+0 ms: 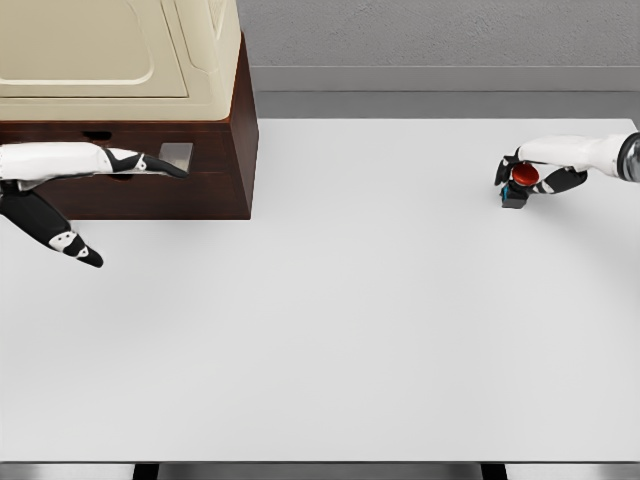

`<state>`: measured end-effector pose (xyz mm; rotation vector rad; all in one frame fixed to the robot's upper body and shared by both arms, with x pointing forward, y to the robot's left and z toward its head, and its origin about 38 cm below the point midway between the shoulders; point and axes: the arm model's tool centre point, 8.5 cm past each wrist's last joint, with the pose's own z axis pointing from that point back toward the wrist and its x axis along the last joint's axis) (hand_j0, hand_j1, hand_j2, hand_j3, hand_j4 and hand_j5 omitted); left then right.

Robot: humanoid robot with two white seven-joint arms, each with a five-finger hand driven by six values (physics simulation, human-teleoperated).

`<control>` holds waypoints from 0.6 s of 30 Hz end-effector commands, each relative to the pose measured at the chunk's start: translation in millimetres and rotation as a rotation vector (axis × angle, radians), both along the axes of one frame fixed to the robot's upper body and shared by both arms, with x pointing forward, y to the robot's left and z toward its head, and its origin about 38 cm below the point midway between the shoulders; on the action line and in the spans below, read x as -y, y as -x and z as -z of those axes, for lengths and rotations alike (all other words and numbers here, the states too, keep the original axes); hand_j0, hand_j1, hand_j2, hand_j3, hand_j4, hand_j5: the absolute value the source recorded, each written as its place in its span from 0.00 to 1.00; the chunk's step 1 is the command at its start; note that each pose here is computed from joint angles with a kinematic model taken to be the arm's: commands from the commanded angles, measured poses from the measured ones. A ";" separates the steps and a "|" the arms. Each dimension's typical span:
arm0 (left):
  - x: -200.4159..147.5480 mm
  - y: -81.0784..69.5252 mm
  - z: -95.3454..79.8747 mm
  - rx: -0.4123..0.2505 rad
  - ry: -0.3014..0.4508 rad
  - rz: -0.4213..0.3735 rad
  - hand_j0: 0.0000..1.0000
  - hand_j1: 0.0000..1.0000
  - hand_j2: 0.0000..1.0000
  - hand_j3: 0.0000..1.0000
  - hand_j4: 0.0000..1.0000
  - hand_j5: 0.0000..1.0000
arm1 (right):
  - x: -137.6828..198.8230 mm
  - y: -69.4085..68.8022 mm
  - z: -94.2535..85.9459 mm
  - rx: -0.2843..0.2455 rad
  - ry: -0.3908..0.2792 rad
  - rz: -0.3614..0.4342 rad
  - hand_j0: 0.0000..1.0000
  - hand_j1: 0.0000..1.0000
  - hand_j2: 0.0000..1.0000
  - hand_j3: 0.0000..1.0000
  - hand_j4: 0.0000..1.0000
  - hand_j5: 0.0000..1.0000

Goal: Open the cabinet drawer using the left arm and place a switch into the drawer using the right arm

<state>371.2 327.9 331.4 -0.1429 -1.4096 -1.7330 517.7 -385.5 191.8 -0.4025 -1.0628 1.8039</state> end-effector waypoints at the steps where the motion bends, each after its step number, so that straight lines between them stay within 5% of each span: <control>1: -4.5 -1.2 0.0 -0.018 -0.006 -0.037 1.00 1.00 1.00 1.00 1.00 1.00 | -0.3 0.2 0.1 -0.002 0.006 -0.005 0.51 0.51 0.51 0.51 0.51 0.51; 7: -24.6 1.4 3.2 -0.032 0.018 -0.129 1.00 1.00 1.00 1.00 1.00 1.00 | -2.2 0.1 -0.9 0.001 0.005 -0.012 0.49 0.49 0.49 0.49 0.49 0.49; 18: -24.8 -1.0 -8.7 -0.016 0.042 -0.147 1.00 1.00 1.00 1.00 1.00 1.00 | -8.8 -2.5 -12.3 0.029 0.000 -0.045 0.48 0.48 0.48 0.48 0.48 0.48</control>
